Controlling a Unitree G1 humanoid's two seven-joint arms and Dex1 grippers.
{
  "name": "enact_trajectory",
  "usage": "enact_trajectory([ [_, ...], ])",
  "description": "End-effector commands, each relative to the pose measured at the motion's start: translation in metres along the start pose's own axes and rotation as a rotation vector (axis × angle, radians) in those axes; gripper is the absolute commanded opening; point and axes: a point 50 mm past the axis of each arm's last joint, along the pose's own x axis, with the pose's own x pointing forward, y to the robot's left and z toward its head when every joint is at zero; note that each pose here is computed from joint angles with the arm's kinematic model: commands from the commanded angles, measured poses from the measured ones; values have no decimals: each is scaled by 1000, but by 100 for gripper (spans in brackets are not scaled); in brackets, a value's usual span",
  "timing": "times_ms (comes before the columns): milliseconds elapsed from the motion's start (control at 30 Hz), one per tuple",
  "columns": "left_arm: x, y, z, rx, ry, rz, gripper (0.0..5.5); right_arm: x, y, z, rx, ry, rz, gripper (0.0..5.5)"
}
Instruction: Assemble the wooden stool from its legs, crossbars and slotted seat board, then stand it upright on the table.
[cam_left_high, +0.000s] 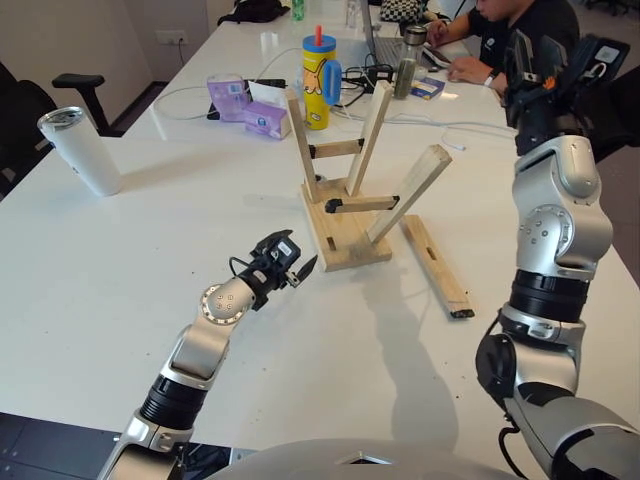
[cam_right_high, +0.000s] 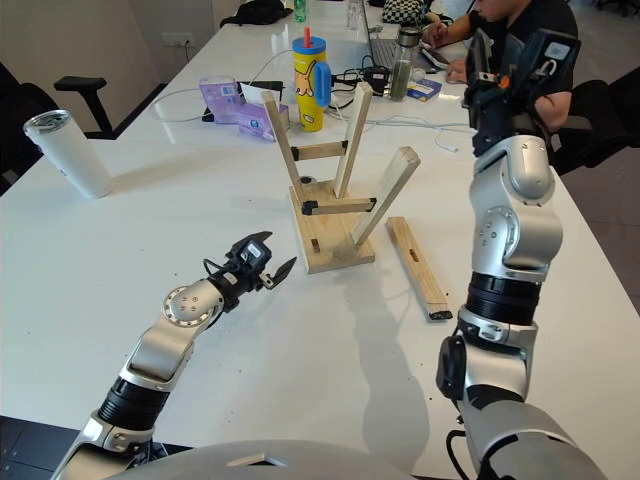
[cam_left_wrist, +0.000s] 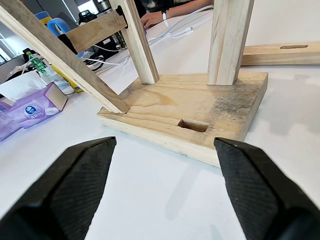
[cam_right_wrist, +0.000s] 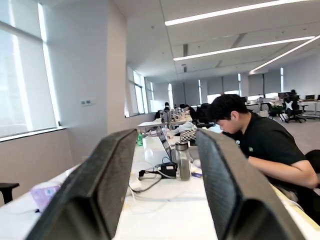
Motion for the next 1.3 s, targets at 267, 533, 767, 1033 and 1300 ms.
enact_trajectory([
  [267,-6,5,-5,-80,1,95,363,-72,-16,-144,68,946,153,350],
  [533,-3,6,-4,-93,-13,116,363,-81,-2,-155,55,1024,218,415],
  [767,-3,8,-3,-92,-16,132,363,-85,1,-163,-37,1046,242,362],
  [1033,-3,10,-2,-90,-21,140,363,-99,-12,-181,-90,1103,208,224],
  [1300,-4,12,-2,-96,-28,154,363,-73,-10,-167,-161,911,192,204],
])
